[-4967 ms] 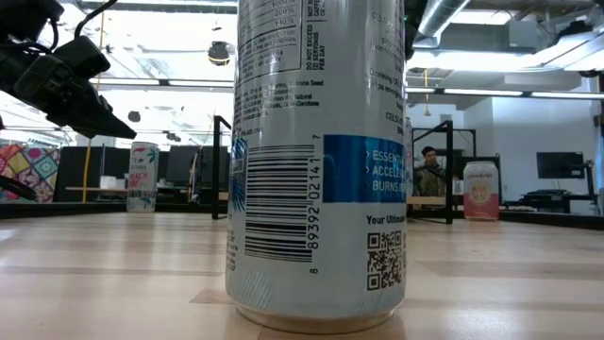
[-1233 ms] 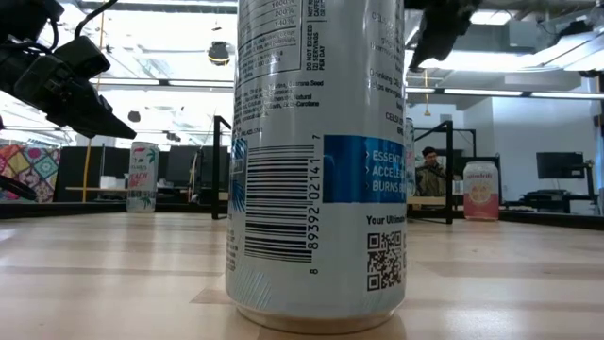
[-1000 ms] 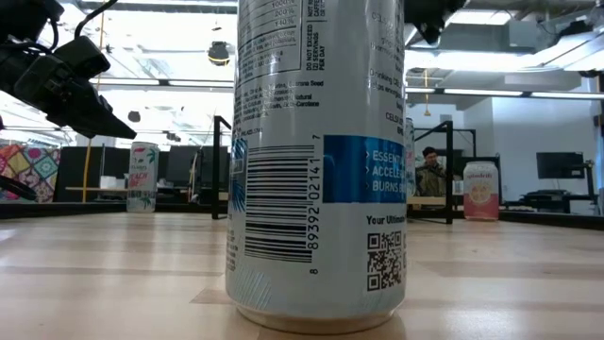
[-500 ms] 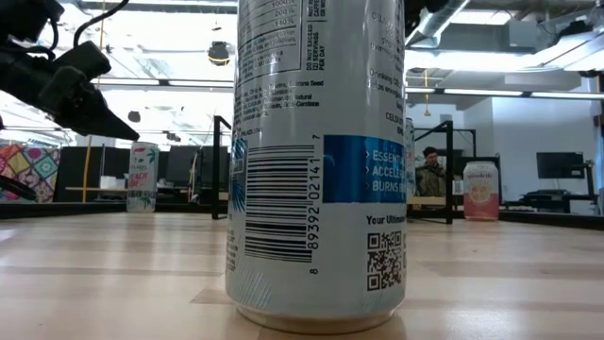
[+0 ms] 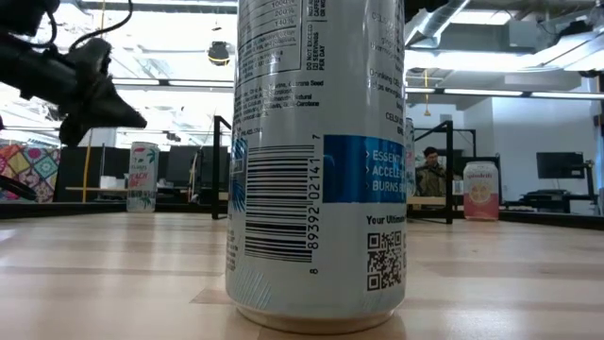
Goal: Place canned beverage on shelf
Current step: Put the red black soda can on the shelf aligned with the other red black soda cans
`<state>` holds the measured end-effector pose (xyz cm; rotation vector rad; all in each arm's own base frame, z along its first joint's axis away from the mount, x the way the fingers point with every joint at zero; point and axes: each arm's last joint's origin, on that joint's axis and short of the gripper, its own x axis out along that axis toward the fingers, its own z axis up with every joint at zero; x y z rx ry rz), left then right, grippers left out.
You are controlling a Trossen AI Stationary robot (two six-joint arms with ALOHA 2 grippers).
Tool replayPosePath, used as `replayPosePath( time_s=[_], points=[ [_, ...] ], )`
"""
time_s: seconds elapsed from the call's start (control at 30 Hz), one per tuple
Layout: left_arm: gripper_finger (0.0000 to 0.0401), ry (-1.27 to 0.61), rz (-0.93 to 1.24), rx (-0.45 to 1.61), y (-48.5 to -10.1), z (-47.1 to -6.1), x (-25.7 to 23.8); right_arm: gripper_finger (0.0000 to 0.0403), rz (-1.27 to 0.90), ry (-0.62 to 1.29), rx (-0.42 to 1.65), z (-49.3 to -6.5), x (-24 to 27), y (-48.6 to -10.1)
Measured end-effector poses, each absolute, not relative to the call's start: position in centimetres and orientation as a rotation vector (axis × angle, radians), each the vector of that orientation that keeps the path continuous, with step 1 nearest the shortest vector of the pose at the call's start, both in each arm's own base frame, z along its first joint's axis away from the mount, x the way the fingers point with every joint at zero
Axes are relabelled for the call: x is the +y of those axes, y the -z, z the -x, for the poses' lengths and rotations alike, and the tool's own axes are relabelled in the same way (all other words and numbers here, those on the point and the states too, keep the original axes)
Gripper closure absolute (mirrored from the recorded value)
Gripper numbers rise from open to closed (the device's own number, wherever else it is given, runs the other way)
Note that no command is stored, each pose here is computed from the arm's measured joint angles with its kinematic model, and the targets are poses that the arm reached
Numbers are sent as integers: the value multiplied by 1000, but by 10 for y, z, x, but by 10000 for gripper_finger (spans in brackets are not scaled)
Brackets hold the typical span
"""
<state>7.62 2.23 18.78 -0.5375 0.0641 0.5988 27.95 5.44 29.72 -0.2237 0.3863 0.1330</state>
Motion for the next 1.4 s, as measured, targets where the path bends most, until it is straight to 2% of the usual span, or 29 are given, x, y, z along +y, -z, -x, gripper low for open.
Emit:
replayPosePath(
  time_s=[0.17, 0.3, 0.47, 0.57, 0.67, 0.83, 0.97, 1.07, 1.23, 1.4],
  points=[
    [390, -769, 724, -212, -201, -74, 28, 403, 287, -143, 383, -280, 54, -297],
    [390, -805, 663, -195, -200, -73, 28, 403, 299, -137, 385, -280, 51, -297],
    [390, -772, 747, -226, -201, -74, 28, 403, 291, -109, 384, -282, 43, -298],
    [390, -751, 717, -202, -201, -75, 27, 403, 254, -82, 384, -283, 38, -298],
    [390, -614, 637, -155, -205, -78, 24, 403, 203, -57, 388, -283, 33, -298],
    [393, -334, 491, -229, -231, -94, 20, 403, 173, -46, 389, -283, 32, -298],
    [400, -276, 312, -117, -256, -118, 21, 403, 171, -44, 387, -283, 31, -298],
    [393, -164, 126, 4, -270, -144, 21, 403, 146, -33, 386, -284, 30, -298],
    [354, -29, 25, 118, -285, -188, 23, 403, 120, -27, 396, -283, 30, -297],
    [281, 136, -56, 224, -282, -234, 18, 403, 130, -24, 454, -280, 32, -293]
  ],
)
